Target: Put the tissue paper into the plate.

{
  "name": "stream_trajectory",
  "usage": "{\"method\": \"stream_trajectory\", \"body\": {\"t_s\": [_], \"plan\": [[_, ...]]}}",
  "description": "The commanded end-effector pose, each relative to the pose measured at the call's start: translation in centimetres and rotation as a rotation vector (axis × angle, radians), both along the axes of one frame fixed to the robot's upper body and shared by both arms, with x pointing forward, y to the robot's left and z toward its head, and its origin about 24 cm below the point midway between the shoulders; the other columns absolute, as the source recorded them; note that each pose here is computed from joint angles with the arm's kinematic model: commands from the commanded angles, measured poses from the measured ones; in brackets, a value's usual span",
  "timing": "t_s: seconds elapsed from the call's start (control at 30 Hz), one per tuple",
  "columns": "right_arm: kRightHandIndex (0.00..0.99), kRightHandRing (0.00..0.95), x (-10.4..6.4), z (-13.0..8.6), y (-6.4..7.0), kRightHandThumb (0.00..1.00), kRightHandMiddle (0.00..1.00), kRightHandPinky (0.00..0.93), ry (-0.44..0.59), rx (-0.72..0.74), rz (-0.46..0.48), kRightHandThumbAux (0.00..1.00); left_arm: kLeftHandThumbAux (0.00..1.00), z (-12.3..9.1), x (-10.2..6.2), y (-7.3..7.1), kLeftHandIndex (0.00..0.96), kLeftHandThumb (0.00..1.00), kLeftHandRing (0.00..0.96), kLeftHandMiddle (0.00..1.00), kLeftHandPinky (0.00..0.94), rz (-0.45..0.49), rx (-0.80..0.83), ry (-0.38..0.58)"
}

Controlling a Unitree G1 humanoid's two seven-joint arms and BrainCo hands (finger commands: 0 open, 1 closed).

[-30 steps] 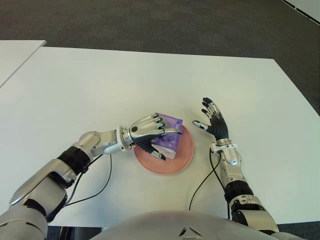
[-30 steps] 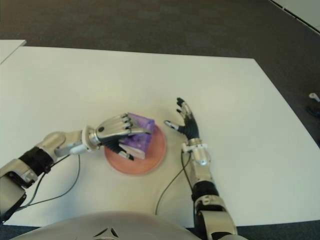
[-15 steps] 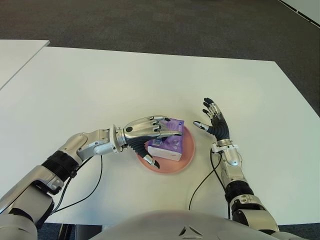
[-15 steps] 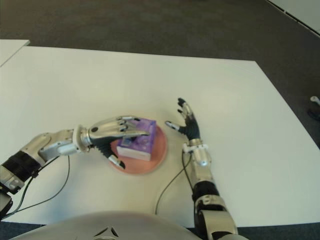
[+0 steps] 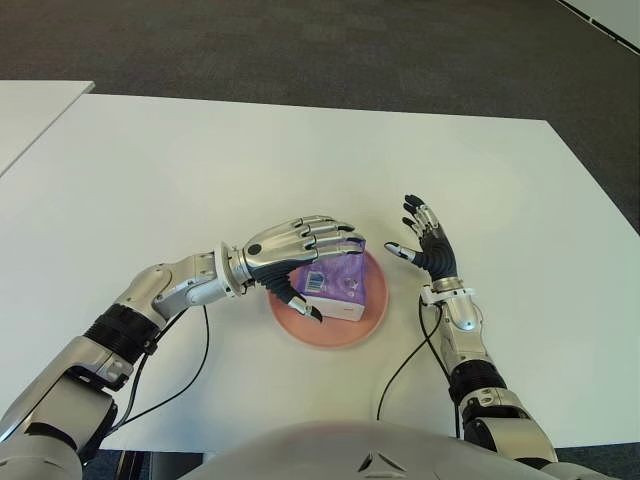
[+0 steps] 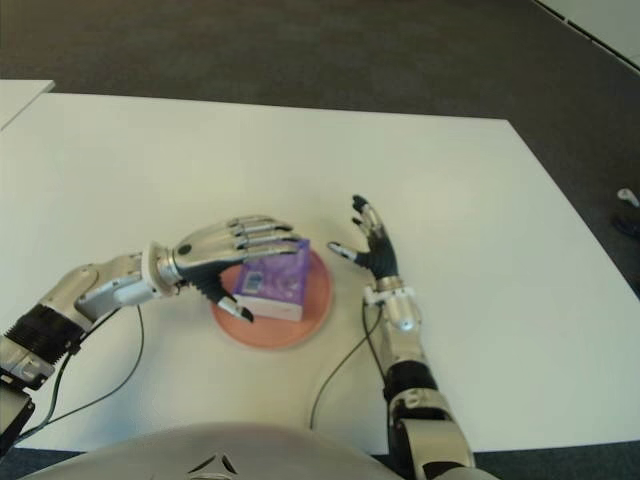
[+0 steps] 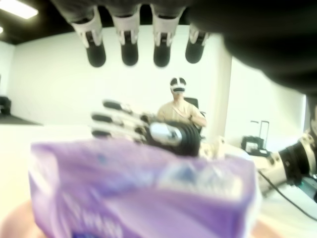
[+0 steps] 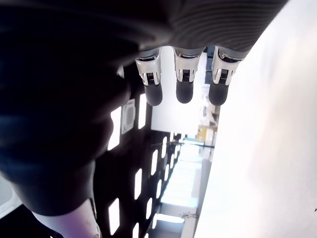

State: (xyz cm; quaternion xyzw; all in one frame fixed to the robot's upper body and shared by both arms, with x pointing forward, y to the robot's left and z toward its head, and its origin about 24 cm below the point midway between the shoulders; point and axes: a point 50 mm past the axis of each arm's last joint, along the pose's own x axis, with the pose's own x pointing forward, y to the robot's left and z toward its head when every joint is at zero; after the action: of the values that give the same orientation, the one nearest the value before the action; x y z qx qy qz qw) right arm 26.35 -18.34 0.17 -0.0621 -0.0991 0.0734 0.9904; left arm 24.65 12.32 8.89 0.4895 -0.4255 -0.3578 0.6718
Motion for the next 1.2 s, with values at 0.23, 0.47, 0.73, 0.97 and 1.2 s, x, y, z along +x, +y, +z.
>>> {"method": "stream_trajectory", "body": {"t_s": [0.23,0.47,0.73,0.97,1.2], "plan": [[0.0,0.0,-3.4,-4.6,0.1,0.0,0.0,0.0,0.217,0.005,-0.032,0.841,0.347,2.0,2.6,2.1,0.0,0.036,0.0,0.0,0.0,0.076,-0.248,0.126],[0.0,0.0,-3.4,-4.6,0.2,0.0,0.0,0.0,0.215,-0.003,-0.03,0.827,0.391,2.5,5.0,5.2,0.0,0.063,0.0,0.0,0.0,0.189,-0.602,0.361],[0.0,0.0,-3.4,-4.5,0.2,0.0,0.0,0.0,0.21,-0.003,-0.034,0.834,0.38,2.9,5.1,6.0,0.0,0.014,0.0,0.0,0.0,0.276,-0.949,0.491],[0.0,0.0,-3.5,-4.5,0.3,0.0,0.0,0.0,0.212,-0.004,-0.035,0.829,0.443,3.3,5.4,8.8,0.0,0.001,0.0,0.0,0.0,0.408,-1.07,0.496],[0.0,0.0,-3.5,-4.5,0.3,0.0,0.0,0.0,0.213,0.005,-0.035,0.825,0.501,1.6,7.3,13.6,0.0,0.0,0.0,0.0,0.0,0.636,-1.223,0.501]]}}
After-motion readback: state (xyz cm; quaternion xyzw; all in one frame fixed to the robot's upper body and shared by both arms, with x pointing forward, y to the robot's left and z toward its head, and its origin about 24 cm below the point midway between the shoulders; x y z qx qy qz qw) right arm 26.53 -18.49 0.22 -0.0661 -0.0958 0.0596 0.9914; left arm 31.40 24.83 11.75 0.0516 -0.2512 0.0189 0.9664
